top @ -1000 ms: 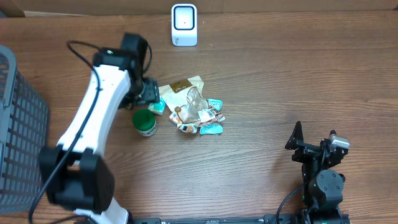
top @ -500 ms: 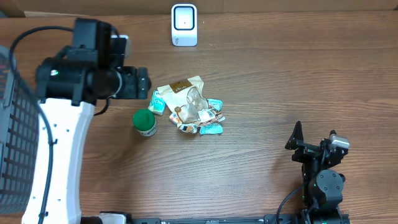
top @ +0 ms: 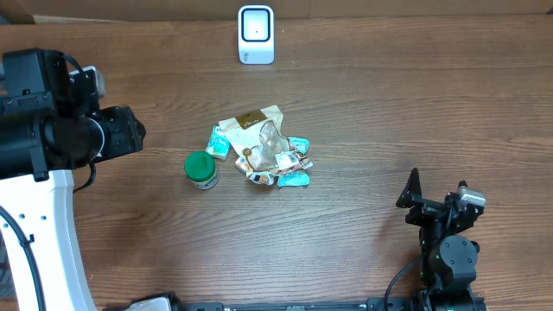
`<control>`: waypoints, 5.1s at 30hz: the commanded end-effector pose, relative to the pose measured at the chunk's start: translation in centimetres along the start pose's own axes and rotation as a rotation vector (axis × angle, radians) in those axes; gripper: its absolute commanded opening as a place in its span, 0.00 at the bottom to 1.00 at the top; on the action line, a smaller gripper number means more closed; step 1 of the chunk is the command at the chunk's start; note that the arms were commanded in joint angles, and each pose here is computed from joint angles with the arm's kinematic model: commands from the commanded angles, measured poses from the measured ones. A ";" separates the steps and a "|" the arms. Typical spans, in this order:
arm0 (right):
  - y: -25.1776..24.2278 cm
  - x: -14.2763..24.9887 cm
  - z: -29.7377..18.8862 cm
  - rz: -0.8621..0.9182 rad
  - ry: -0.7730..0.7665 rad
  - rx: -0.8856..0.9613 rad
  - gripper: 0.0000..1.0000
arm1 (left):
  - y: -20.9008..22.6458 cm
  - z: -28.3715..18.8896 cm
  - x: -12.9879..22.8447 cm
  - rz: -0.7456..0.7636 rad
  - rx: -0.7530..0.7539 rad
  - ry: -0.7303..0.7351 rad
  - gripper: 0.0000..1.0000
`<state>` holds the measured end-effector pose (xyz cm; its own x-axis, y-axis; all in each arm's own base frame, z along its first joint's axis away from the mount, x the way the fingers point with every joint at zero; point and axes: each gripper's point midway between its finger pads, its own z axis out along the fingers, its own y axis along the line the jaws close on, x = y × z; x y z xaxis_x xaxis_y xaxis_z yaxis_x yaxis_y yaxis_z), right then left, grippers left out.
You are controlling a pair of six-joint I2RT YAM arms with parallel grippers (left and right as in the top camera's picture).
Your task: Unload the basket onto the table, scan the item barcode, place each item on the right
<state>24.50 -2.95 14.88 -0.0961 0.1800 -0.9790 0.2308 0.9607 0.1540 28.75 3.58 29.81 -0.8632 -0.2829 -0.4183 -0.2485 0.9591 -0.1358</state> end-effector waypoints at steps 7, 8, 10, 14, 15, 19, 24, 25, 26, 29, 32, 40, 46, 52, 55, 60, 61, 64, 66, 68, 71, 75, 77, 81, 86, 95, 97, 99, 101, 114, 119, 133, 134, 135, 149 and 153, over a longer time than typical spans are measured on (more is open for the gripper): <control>0.0 -0.6 -0.1 0.007 -0.016 0.002 1.00 | 0.4 -0.8 -0.4 -0.011 -0.018 -0.028 1.00; 0.0 -0.7 -0.1 0.008 -0.018 0.001 1.00 | 0.4 -0.8 -0.4 -0.011 -0.019 -0.028 1.00; 0.5 -0.7 -0.1 0.008 -0.015 -0.026 1.00 | 0.4 -0.8 -0.4 -0.011 -0.019 -0.029 1.00; 1.0 -0.6 -0.1 0.009 -0.012 -0.055 1.00 | 0.4 -0.7 -0.4 -0.011 -0.019 -0.028 1.00; 1.6 -0.8 -0.2 0.012 -0.017 -0.092 1.00 | 0.4 -0.8 -0.4 -0.011 -0.019 -0.029 1.00; 5.4 -1.1 -1.0 0.012 -0.014 -0.314 1.00 | 0.4 -0.7 -0.4 -0.011 -0.019 -0.029 1.00; 9.4 -2.9 -3.1 0.011 -0.019 -0.560 1.00 | 0.4 -0.8 -0.4 -0.011 -0.019 -0.029 1.00; 10.1 -3.7 -3.6 0.031 -0.016 -0.600 1.00 | 0.4 -0.7 -0.4 -0.011 -0.019 -0.029 1.00; 10.5 -4.2 -3.9 0.042 -0.013 -0.623 1.00 | 0.4 -0.7 -0.4 -0.011 -0.019 -0.029 1.00; 12.6 -6.5 -5.4 0.069 0.019 -0.744 1.00 | 0.4 -0.8 -0.4 -0.011 -0.019 -0.029 1.00; 14.3 -8.1 -6.4 0.067 0.094 -0.835 1.00 | 0.4 -0.7 -0.4 -0.011 -0.019 -0.029 1.00; 17.5 -11.6 -5.8 0.091 0.425 -0.908 1.00 | 0.4 -0.7 -0.4 -0.011 -0.019 -0.029 1.00; 20.2 -13.1 -3.1 0.118 0.670 -0.960 1.00 | 0.4 -0.7 -0.4 -0.011 -0.019 -0.029 1.00; 23.7 -12.4 0.5 0.185 0.842 -1.056 1.00 | 0.4 -0.8 -0.4 -0.011 -0.019 -0.029 1.00; 25.0 -11.9 2.3 0.273 0.879 -1.100 1.00 | 0.4 -0.7 -0.4 -0.011 -0.019 -0.029 1.00; 27.1 -9.0 3.9 0.317 0.967 -1.118 0.87 | 0.4 -0.7 -0.4 -0.011 -0.019 -0.029 1.00; 27.8 -8.1 3.8 0.304 0.985 -1.116 0.82 | 0.4 -0.7 -0.4 -0.011 -0.019 -0.029 1.00; 30.3 -4.1 3.7 0.250 1.059 -0.962 0.80 | 0.4 -0.7 -0.4 -0.011 -0.019 -0.029 1.00; 31.3 -2.2 3.6 0.225 1.076 -0.838 0.79 | 0.4 -0.7 -0.4 -0.011 -0.019 -0.029 1.00; 32.2 -0.2 3.5 0.225 1.087 -0.697 0.73 | 0.4 -0.7 -0.4 -0.011 -0.019 -0.029 1.00; 34.0 2.4 2.5 0.203 1.093 -0.601 0.68 | 0.4 -0.7 -0.4 -0.011 -0.019 -0.029 1.00; 37.4 6.0 0.5 0.202 1.142 -0.605 0.65 | 0.4 -0.7 -0.4 -0.011 -0.019 -0.029 1.00; 38.2 7.5 0.2 0.201 1.159 -0.604 0.63 | 0.4 -0.7 -0.4 -0.011 -0.019 -0.029 1.00; 38.7 10.1 0.1 0.173 1.189 -0.590 0.60 | 0.4 -0.7 -0.4 -0.011 -0.019 -0.029 0.99; 38.0 11.5 0.1 0.141 1.213 -0.571 0.61 | 0.4 -0.7 -0.4 -0.011 -0.019 -0.029 1.00; 33.5 13.9 -1.5 -0.059 1.312 -0.474 0.61 | 0.4 -0.8 -0.4 -0.011 -0.019 -0.029 1.00; 31.6 14.4 -1.3 -0.116 1.315 -0.393 0.61 | 0.4 -0.8 -0.4 -0.011 -0.019 -0.029 1.00; 29.0 14.6 -0.7 -0.188 1.298 -0.276 0.61 | 0.4 -0.8 -0.4 -0.011 -0.019 -0.029 1.00; 27.4 14.6 0.0 -0.222 1.282 -0.210 0.62 | 0.4 -0.7 -0.4 -0.011 -0.019 -0.029 0.99; 23.9 10.7 8.1 0.066 1.250 -0.145 0.65 | 0.4 -0.7 -0.4 -0.011 -0.019 -0.029 0.99; 24.8 7.2 10.4 0.152 1.242 -0.287 0.68 | 0.4 -0.8 -0.4 -0.011 -0.019 -0.029 1.00; 33.3 5.4 9.3 0.202 1.118 -0.464 0.64 | 0.4 -0.7 -0.4 -0.011 -0.019 -0.029 1.00; 33.9 6.1 10.2 0.174 1.043 -0.401 0.64 | 0.4 -0.7 -0.4 -0.011 -0.019 -0.029 1.00; 34.3 7.0 11.2 0.138 0.972 -0.357 0.64 | 0.4 -0.8 -0.4 -0.011 -0.019 -0.029 1.00; 38.5 11.5 7.5 0.012 1.139 -0.765 0.65 | 0.4 -0.8 -0.4 -0.011 -0.019 -0.029 1.00; 38.1 9.6 4.6 -0.032 1.226 -0.922 0.65 | 0.4 -0.8 -0.4 -0.011 -0.019 -0.029 1.00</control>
<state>38.09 33.09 5.62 -0.9567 -0.0928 -0.2759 -0.2304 0.8206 0.5229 28.70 3.86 29.79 -0.8613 -0.2870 -0.4193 -0.2594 0.9579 -0.1227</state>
